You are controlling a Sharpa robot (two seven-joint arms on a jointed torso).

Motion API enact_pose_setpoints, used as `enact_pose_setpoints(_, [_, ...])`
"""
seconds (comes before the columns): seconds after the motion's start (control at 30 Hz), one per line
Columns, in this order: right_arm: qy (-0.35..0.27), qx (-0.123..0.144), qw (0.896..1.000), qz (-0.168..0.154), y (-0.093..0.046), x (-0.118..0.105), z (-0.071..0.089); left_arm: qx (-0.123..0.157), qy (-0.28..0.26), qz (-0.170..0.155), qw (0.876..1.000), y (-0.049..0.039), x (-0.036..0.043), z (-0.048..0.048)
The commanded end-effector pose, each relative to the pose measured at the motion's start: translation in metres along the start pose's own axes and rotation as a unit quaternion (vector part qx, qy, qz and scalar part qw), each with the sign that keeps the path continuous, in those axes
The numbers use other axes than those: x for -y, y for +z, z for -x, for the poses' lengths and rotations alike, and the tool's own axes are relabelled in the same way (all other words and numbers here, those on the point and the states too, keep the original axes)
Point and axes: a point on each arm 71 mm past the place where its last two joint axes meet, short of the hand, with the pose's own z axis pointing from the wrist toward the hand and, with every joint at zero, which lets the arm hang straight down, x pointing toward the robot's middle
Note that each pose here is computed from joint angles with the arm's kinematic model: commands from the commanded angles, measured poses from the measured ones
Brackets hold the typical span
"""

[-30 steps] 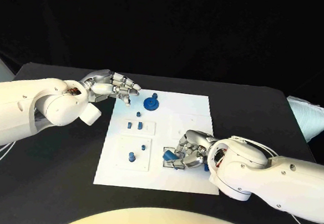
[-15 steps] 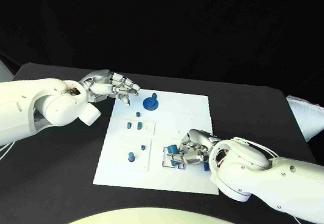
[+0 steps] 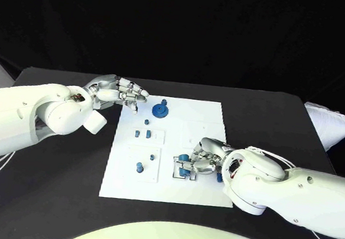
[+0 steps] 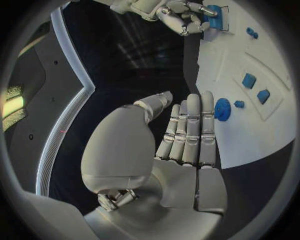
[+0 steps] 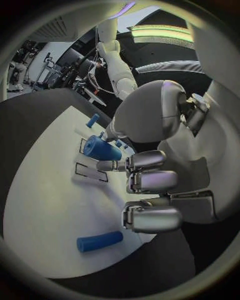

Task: Assemble the parts on the task board

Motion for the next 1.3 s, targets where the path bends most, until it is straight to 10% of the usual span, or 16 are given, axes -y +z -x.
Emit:
enact_pose_setpoints(0.03, [0.0, 0.0, 1.0, 0.002, 0.0, -0.0009, -0.0006, -0.01, 0.0, -0.002, 1.0, 0.0002, 0.0009, -0.0022])
enact_pose_setpoints(1.3, [0.006, 0.003, 0.999, 0.039, 0.0007, 0.0023, -0.0012, -0.011, -0.001, -0.002, 1.0, 0.0005, 0.0009, -0.0026])
